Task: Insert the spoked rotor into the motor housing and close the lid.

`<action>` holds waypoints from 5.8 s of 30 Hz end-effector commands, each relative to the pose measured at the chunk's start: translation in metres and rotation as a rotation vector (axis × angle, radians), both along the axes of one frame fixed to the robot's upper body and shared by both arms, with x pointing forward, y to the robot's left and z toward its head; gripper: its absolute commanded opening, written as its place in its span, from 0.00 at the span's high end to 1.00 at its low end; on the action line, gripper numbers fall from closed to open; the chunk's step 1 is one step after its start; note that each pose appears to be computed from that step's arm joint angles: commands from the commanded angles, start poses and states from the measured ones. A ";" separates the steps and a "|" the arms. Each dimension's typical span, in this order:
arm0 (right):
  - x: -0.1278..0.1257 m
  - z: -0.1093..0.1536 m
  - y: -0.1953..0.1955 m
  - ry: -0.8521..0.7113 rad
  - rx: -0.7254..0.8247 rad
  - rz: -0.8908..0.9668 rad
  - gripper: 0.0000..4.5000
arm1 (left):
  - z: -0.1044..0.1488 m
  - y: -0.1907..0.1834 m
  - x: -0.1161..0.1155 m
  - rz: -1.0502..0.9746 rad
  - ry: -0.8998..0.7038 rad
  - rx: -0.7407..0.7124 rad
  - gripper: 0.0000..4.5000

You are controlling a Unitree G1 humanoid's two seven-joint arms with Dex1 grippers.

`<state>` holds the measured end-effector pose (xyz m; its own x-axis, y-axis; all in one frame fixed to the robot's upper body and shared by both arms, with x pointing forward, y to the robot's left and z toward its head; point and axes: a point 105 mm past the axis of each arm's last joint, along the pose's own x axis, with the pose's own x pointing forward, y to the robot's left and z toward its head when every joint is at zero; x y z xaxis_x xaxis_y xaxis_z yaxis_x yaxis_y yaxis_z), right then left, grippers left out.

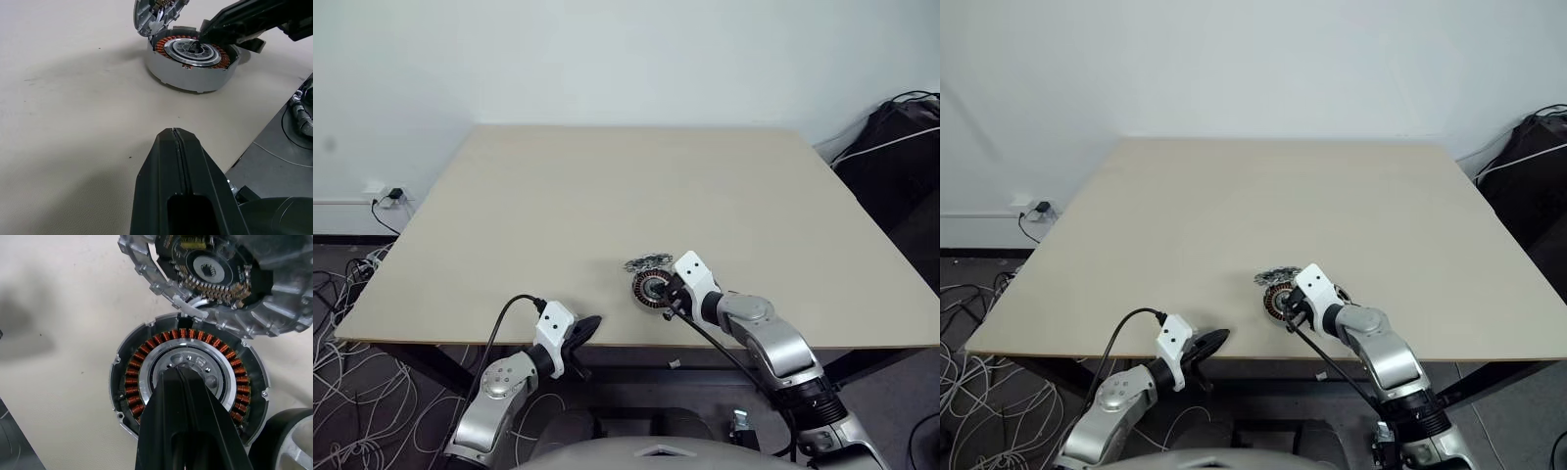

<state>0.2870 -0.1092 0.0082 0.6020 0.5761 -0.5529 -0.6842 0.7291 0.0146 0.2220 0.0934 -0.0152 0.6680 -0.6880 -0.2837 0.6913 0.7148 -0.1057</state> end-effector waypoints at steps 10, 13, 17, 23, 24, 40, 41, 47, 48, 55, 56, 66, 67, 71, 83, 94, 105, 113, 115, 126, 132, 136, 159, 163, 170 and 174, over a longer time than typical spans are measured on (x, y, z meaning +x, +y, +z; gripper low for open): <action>0.016 0.008 0.002 -0.040 -0.004 -0.008 1.00 | 0.014 -0.002 0.004 -0.001 -0.054 -0.005 1.00; 0.018 0.009 0.002 -0.044 -0.005 -0.008 1.00 | 0.014 -0.002 0.004 -0.002 -0.053 -0.005 1.00; 0.020 0.008 0.002 -0.045 -0.011 -0.007 1.00 | 0.014 -0.002 0.004 -0.002 -0.054 -0.006 1.00; 0.019 0.010 0.004 -0.050 -0.005 0.004 1.00 | 0.013 -0.001 0.003 0.000 -0.051 -0.004 1.00; 0.020 0.010 0.004 -0.050 -0.006 0.003 1.00 | 0.013 -0.002 0.003 0.000 -0.050 -0.004 1.00; 0.023 0.012 0.011 -0.060 0.001 0.009 1.00 | 0.011 -0.002 0.002 0.000 -0.044 -0.005 1.00; 0.023 0.011 0.010 -0.057 -0.003 0.009 1.00 | 0.011 -0.002 0.002 0.000 -0.044 -0.005 1.00; 0.017 0.003 0.007 -0.025 -0.012 0.006 1.00 | 0.011 -0.001 0.002 0.004 -0.046 -0.004 1.00; 0.014 0.002 0.007 -0.017 -0.010 0.009 1.00 | 0.011 -0.001 0.002 0.004 -0.046 -0.004 1.00; 0.004 -0.005 0.009 0.014 -0.008 0.022 1.00 | 0.011 -0.001 0.003 0.001 -0.046 -0.003 1.00; 0.003 -0.004 0.009 0.012 -0.007 0.021 1.00 | 0.011 -0.001 0.003 0.000 -0.047 -0.003 1.00; 0.014 0.045 -0.007 -0.188 0.052 -0.058 1.00 | 0.011 -0.001 0.003 -0.007 -0.048 0.000 1.00; 0.012 0.049 -0.012 -0.196 0.045 -0.066 1.00 | 0.011 -0.001 0.003 -0.007 -0.048 0.000 1.00; 0.004 0.055 -0.033 -0.193 0.062 -0.168 1.00 | 0.011 -0.001 0.003 -0.002 -0.051 0.003 1.00; -0.027 0.040 -0.080 -0.107 0.297 -0.670 0.36 | 0.013 -0.005 0.004 -0.039 -0.058 0.001 1.00; -0.031 0.000 -0.089 0.177 0.581 -1.029 0.29 | 0.016 -0.004 0.008 -0.054 -0.067 0.010 1.00; -0.026 0.010 -0.077 0.326 0.816 -1.076 0.29 | 0.015 -0.001 0.006 -0.035 -0.062 0.012 1.00; -0.028 0.004 -0.064 0.405 0.829 -1.056 0.29 | 0.015 -0.003 0.007 -0.040 -0.061 0.008 1.00; -0.027 0.002 -0.062 0.413 0.832 -1.057 0.29 | 0.015 -0.003 0.007 -0.042 -0.062 0.008 1.00; -0.025 -0.009 -0.031 0.518 0.889 -1.001 0.29 | 0.015 -0.003 0.006 -0.045 -0.061 0.005 1.00; -0.018 0.002 -0.026 0.512 0.992 -0.984 0.29 | 0.014 -0.002 0.005 -0.040 -0.057 0.007 1.00; -0.015 0.002 -0.032 0.495 1.010 -1.008 0.29 | 0.014 -0.002 0.006 -0.041 -0.057 0.008 1.00; -0.014 0.016 -0.066 0.367 1.111 -1.106 0.90 | 0.013 -0.001 0.005 -0.045 -0.052 0.013 1.00; -0.023 0.017 -0.069 0.357 1.024 -1.068 0.90 | 0.013 -0.001 0.004 -0.048 -0.050 0.013 1.00; -0.043 0.021 -0.061 0.375 0.955 -0.943 0.90 | 0.013 -0.002 0.003 -0.054 -0.046 0.014 1.00; -0.049 0.029 -0.052 0.377 1.002 -0.875 0.90 | 0.012 -0.002 0.003 -0.055 -0.041 0.014 1.00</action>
<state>0.2328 -0.1769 0.0150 0.8550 0.2647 -0.4460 0.2669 0.5127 0.8160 0.2209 0.0952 -0.0169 0.6394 -0.7040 -0.3090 0.7150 0.6923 -0.0976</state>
